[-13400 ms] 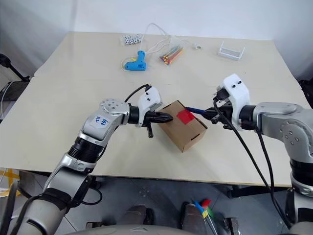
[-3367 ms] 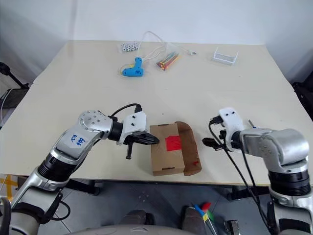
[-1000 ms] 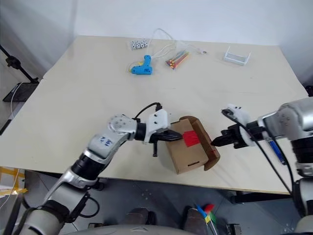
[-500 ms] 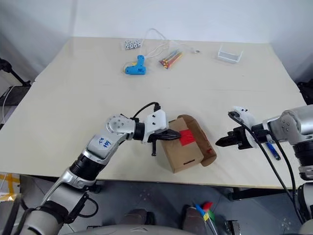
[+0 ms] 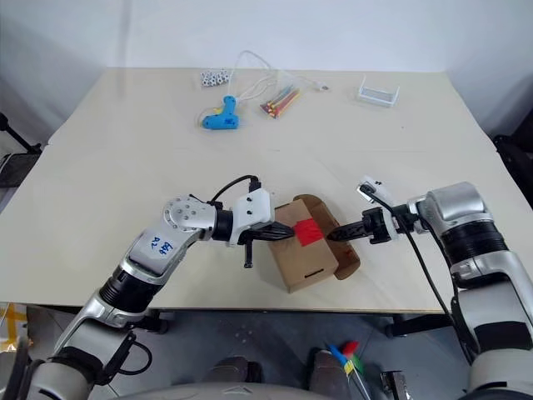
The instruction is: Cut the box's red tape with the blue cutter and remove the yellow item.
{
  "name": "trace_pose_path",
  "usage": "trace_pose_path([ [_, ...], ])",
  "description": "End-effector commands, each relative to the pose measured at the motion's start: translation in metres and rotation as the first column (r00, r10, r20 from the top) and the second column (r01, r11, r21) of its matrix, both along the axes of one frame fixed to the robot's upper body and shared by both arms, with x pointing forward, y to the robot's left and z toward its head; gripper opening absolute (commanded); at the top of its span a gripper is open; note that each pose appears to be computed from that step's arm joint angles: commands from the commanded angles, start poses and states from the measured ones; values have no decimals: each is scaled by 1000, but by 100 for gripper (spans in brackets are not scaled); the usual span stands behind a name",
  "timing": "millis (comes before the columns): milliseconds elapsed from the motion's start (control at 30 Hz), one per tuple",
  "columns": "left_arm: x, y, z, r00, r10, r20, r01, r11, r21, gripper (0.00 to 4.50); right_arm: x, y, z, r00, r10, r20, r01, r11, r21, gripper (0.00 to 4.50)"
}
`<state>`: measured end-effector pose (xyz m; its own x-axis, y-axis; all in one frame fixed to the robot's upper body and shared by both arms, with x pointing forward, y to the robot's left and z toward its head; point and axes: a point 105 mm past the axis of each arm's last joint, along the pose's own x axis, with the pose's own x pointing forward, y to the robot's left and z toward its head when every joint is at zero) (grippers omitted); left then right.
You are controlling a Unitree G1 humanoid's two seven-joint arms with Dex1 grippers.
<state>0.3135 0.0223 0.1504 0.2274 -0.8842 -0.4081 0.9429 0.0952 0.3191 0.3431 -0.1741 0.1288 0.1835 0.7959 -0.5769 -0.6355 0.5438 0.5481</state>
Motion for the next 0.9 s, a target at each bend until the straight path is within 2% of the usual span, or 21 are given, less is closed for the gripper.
trace_pose_path([
  [33,-3,19,-38,989,68,-132,-53,993,109,0,-10,13,-9,994,90,-66,-89,996,18,289],
  [67,-3,20,-38,989,70,-132,-55,992,111,0,-12,15,-10,991,106,-80,-105,994,20,289],
  [133,-3,22,-37,989,75,-131,-61,992,112,0,-17,18,-14,985,139,-102,-138,990,15,250],
  [267,-4,25,-36,988,78,-130,-63,992,113,0,-19,21,-17,982,154,-106,-153,988,18,130],
  [400,-5,35,-34,988,85,-130,-70,991,115,0,-14,22,-22,990,104,-96,-105,994,-6,8],
  [567,-5,47,-32,987,97,-126,-83,990,112,0,-11,15,-18,996,44,-77,-48,997,-57,2],
  [900,-4,18,-41,989,64,-131,-59,997,42,0,-30,0,31,998,24,-56,-29,996,-80,2],
])
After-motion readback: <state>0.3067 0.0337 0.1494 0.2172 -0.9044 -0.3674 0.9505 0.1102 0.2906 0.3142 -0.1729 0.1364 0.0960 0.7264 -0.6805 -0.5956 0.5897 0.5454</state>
